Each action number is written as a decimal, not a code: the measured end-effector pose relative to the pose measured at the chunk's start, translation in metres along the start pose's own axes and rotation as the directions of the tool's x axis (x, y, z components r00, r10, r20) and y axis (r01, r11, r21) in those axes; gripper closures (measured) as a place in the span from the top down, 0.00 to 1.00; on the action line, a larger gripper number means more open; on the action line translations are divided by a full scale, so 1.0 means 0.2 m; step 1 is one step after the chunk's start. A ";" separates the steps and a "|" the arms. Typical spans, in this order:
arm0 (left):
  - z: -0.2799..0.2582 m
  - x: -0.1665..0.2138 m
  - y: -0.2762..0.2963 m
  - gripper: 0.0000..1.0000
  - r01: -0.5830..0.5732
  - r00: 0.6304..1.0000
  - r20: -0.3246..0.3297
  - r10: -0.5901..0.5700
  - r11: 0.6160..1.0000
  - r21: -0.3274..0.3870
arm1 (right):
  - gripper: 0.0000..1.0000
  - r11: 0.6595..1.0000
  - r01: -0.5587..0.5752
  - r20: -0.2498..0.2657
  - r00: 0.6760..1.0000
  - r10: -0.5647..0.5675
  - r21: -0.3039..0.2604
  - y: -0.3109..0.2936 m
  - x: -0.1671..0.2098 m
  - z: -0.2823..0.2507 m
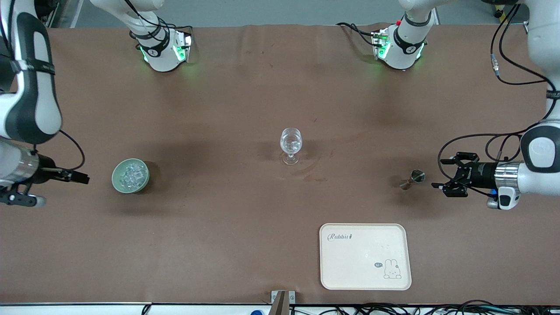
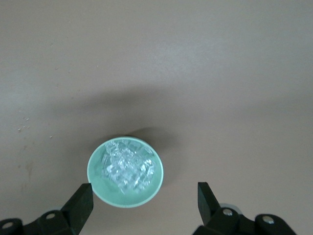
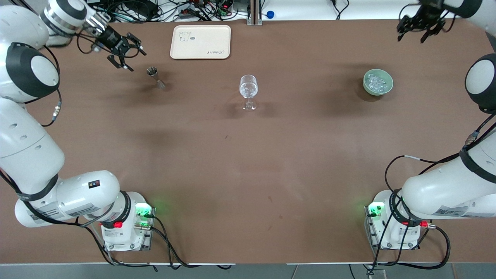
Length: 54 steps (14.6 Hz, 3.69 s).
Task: Pour wine and add ice with both arms
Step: 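Grasp an ice cube with the right gripper while the left gripper grasps the jigger, then lift the ice cube with the right gripper while the left gripper carries the jigger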
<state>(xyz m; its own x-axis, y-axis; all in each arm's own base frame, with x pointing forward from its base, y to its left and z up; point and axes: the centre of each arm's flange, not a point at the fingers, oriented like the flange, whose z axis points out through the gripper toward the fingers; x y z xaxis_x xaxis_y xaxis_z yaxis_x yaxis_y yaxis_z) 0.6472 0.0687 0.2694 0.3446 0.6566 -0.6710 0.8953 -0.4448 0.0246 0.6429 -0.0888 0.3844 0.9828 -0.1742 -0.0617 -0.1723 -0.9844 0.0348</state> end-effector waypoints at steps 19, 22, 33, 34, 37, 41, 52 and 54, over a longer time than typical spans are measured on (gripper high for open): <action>0.45 0.44 -0.08 0.75 0.230 0.935 0.297 -0.194 0.969 -0.090 | 0.76 0.995 0.101 0.058 0.993 -0.100 -0.015 -0.35 -0.19 0.78; 0.49 0.47 -0.09 0.69 0.215 0.933 0.313 -0.176 0.972 -0.097 | 0.76 0.995 0.100 0.057 0.993 -0.099 -0.015 -0.35 -0.21 0.82; 0.52 0.46 -0.08 0.41 0.218 0.925 0.338 -0.172 0.971 -0.101 | 0.36 0.995 0.094 0.051 0.994 -0.093 -0.017 -0.33 -0.21 0.82; 0.52 0.45 -0.08 0.41 0.217 0.925 0.339 -0.172 0.971 -0.100 | 0.30 0.995 0.094 0.048 0.995 -0.093 -0.017 -0.33 -0.20 0.81; 0.52 0.45 -0.08 0.21 0.216 0.924 0.342 -0.171 0.972 -0.098 | 0.27 0.996 0.090 0.026 0.996 -0.090 -0.015 -0.32 -0.19 0.75; 0.52 0.44 -0.07 0.21 0.219 0.918 0.359 -0.167 0.970 -0.109 | 0.27 0.997 0.076 0.010 0.997 -0.075 -0.009 -0.28 -0.16 0.47; 0.50 -0.27 0.36 0.21 0.140 0.877 0.472 -0.089 0.987 -0.075 | 0.27 1.000 0.021 -0.031 0.999 -0.021 0.018 -0.08 -0.31 -0.86; 0.50 -0.48 0.45 0.21 0.146 0.888 0.446 -0.111 0.988 -0.045 | 0.27 1.000 0.021 -0.014 1.000 -0.021 0.017 -0.07 -0.35 -0.99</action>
<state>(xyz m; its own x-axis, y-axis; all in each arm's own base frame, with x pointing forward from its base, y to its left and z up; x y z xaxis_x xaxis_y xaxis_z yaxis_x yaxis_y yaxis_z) 0.6660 -0.0956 0.2625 0.0803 0.3607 -0.9292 0.9479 -0.3160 -0.0407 0.5891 -0.0581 0.5866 0.9870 -0.1533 -0.0484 -0.1527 -0.9881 0.0161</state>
